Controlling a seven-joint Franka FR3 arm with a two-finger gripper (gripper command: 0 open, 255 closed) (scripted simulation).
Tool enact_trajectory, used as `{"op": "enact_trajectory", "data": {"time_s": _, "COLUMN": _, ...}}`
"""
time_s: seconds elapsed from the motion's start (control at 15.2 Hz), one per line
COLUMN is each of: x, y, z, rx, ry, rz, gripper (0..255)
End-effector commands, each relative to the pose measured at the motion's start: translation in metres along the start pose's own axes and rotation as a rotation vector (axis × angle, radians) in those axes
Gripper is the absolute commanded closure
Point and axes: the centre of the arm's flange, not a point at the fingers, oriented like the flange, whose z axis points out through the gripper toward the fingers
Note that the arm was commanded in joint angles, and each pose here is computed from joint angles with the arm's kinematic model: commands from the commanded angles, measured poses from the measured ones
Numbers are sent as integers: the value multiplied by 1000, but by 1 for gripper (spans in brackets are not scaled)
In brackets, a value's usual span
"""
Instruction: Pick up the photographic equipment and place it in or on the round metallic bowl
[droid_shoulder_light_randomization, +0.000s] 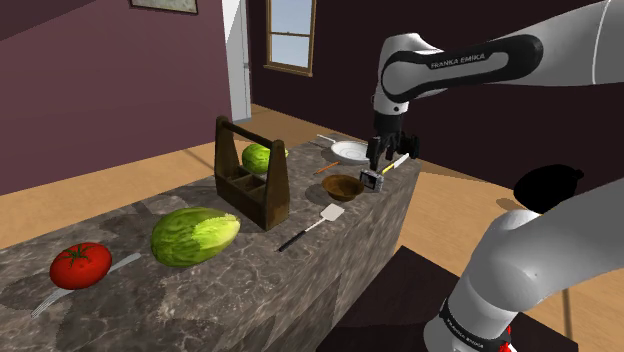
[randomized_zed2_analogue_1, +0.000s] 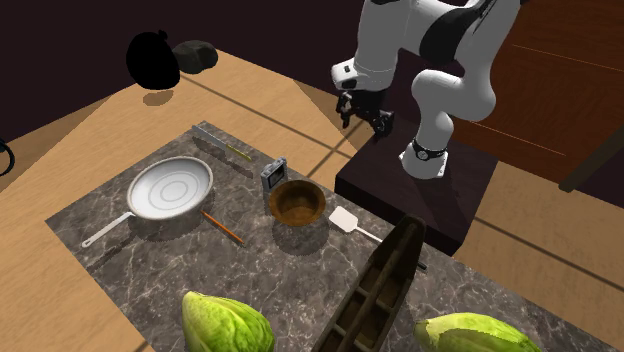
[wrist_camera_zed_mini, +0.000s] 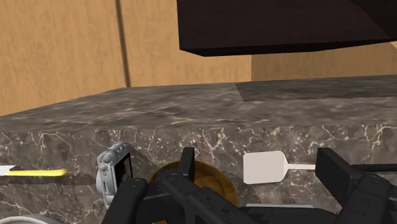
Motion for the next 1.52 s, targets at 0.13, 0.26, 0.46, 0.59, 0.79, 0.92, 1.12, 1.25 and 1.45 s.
{"op": "enact_trajectory", "data": {"time_s": 0.13, "x": 23, "y": 41, "z": 26, "rx": 8, "ry": 6, "rz": -6, "gripper": 0}}
{"op": "enact_trajectory", "data": {"time_s": 0.26, "x": 35, "y": 61, "z": 39, "rx": 12, "ry": 8, "rz": -8, "gripper": 0}}
{"op": "enact_trajectory", "data": {"time_s": 0.46, "x": 54, "y": 91, "z": 59, "rx": 19, "ry": 11, "rz": -12, "gripper": 0}}
{"op": "enact_trajectory", "data": {"time_s": 0.59, "x": 66, "y": 110, "z": 72, "rx": 23, "ry": 13, "rz": -14, "gripper": 0}}
{"op": "enact_trajectory", "data": {"time_s": 0.79, "x": 85, "y": 139, "z": 92, "rx": 30, "ry": 17, "rz": -18, "gripper": 0}}
{"op": "enact_trajectory", "data": {"time_s": 0.92, "x": 98, "y": 159, "z": 105, "rx": 35, "ry": 19, "rz": -20, "gripper": 0}}
{"op": "enact_trajectory", "data": {"time_s": 1.12, "x": 117, "y": 188, "z": 126, "rx": 41, "ry": 22, "rz": -24, "gripper": 0}}
{"op": "enact_trajectory", "data": {"time_s": 1.25, "x": 130, "y": 207, "z": 139, "rx": 46, "ry": 25, "rz": -26, "gripper": 0}}
{"op": "enact_trajectory", "data": {"time_s": 1.45, "x": 143, "y": 228, "z": 154, "rx": 51, "ry": 27, "rz": -29, "gripper": 0}}
